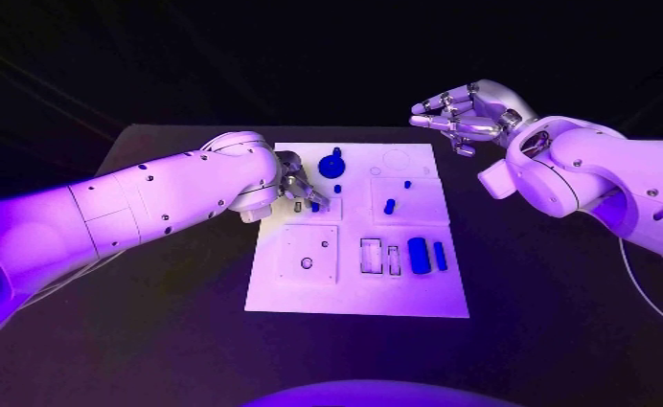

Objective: Assemble the parts on the task board

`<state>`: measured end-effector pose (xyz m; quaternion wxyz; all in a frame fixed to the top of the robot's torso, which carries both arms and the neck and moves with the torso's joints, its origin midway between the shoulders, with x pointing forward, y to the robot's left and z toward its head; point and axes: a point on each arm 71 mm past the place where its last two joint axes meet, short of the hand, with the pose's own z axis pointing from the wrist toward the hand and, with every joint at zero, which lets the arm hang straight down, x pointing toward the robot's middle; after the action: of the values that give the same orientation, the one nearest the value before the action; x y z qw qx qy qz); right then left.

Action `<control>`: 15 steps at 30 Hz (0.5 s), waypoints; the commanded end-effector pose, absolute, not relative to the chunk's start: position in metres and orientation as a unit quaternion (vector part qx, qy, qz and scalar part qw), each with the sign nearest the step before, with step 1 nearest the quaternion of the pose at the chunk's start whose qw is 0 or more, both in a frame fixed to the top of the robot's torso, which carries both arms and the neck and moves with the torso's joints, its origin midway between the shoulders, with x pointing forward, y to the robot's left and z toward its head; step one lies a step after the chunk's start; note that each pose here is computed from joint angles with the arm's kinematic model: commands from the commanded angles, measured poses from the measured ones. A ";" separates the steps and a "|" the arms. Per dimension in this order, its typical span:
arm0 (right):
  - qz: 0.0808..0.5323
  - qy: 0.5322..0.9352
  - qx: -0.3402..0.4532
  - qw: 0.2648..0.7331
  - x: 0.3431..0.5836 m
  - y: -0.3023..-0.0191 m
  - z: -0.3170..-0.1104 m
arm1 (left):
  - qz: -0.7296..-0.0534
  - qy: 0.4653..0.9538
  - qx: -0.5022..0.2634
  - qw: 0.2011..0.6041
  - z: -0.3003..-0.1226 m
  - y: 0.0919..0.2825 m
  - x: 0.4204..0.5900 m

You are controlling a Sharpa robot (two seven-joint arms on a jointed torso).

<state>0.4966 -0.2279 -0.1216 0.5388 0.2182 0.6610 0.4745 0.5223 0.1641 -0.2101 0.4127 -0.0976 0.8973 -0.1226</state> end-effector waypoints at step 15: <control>0.479 0.661 0.215 0.536 0.498 -0.229 -0.122 | -0.134 0.891 -0.119 0.416 -0.191 0.173 0.521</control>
<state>0.4984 -0.2302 -0.1220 0.5404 0.2206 0.6598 0.4732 0.5223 0.1738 -0.1941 0.4270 -0.1176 0.8869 -0.1317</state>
